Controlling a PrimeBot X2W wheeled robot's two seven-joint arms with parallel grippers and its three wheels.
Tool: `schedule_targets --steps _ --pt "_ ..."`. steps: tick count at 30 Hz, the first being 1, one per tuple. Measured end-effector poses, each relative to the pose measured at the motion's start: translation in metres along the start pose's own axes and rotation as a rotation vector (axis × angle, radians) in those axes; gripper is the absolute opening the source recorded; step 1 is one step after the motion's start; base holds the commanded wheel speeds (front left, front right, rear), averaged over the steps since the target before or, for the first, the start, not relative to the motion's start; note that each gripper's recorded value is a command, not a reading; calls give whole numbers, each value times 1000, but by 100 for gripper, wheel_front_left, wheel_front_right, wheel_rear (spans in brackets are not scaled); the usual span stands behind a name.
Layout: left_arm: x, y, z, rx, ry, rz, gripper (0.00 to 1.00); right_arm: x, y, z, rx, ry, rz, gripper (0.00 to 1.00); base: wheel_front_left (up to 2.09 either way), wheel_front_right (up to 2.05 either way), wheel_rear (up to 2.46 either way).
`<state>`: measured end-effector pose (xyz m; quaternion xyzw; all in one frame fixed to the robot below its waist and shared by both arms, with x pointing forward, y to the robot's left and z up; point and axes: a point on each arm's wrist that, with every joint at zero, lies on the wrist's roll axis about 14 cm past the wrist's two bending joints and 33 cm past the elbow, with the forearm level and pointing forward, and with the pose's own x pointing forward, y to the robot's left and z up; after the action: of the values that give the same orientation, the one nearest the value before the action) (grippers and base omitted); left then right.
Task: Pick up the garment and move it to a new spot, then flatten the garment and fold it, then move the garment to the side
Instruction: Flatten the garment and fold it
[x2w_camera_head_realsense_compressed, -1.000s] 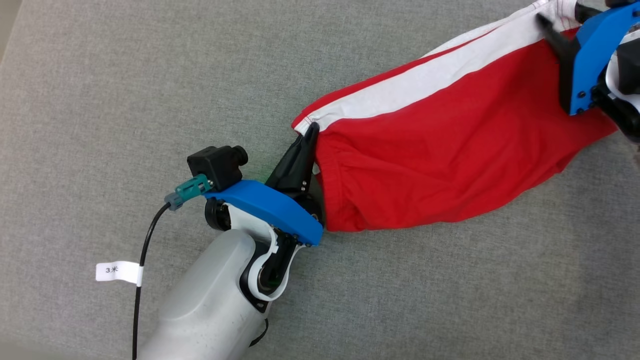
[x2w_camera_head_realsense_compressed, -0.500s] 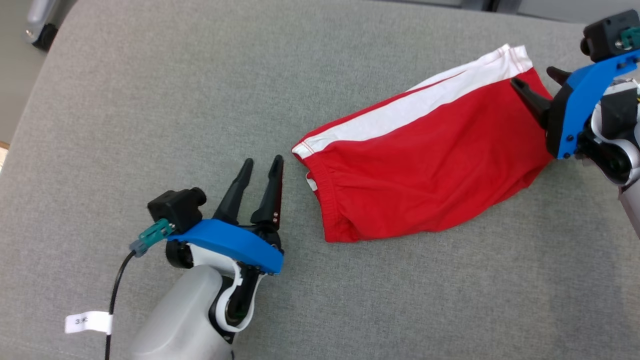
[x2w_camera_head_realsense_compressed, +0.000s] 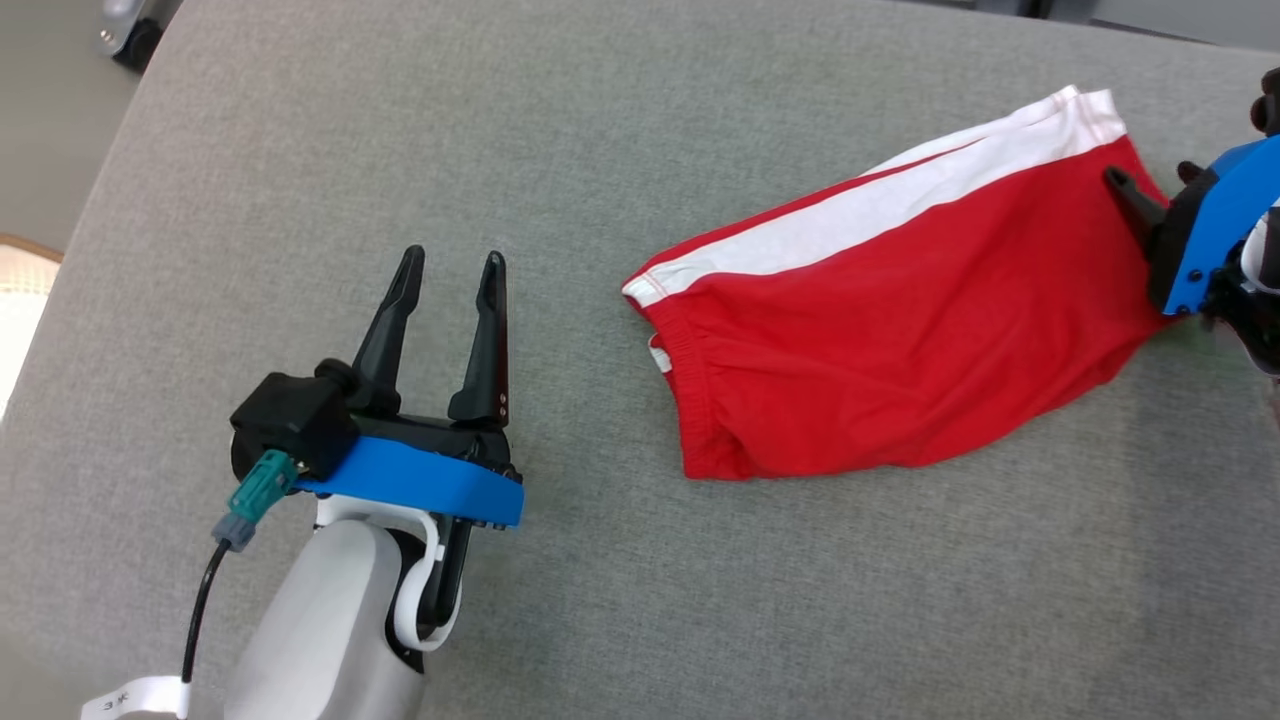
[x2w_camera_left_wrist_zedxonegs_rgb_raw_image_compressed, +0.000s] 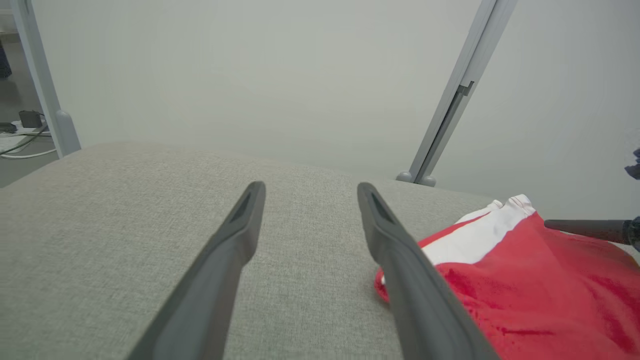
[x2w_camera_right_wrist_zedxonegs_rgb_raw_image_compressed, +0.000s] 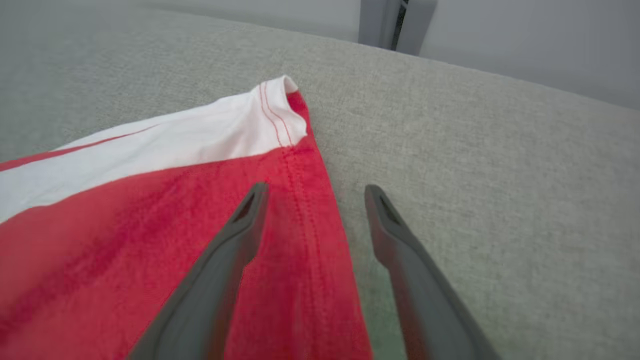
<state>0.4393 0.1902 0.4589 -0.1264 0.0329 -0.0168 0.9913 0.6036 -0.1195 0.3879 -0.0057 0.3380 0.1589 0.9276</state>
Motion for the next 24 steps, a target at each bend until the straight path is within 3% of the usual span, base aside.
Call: schedule_targets --steps 9,11,12,17,24 --pt "-4 14 -3 33 2 36 100 31 8 -21 -1 65 -14 100 0 0 0" --pt "-3 14 -3 41 0 37 100 32 11 -21 -15 66 -13 21 0 0 0" --pt "-3 14 -3 47 0 36 100 31 13 -21 -31 63 -10 0 0 0 0" --pt "-4 15 -4 62 3 35 100 24 31 -25 -37 32 34 0 0 0 0" --pt "-7 12 1 80 -1 6 100 -7 10 -19 -20 -54 -5 0 0 0 0"
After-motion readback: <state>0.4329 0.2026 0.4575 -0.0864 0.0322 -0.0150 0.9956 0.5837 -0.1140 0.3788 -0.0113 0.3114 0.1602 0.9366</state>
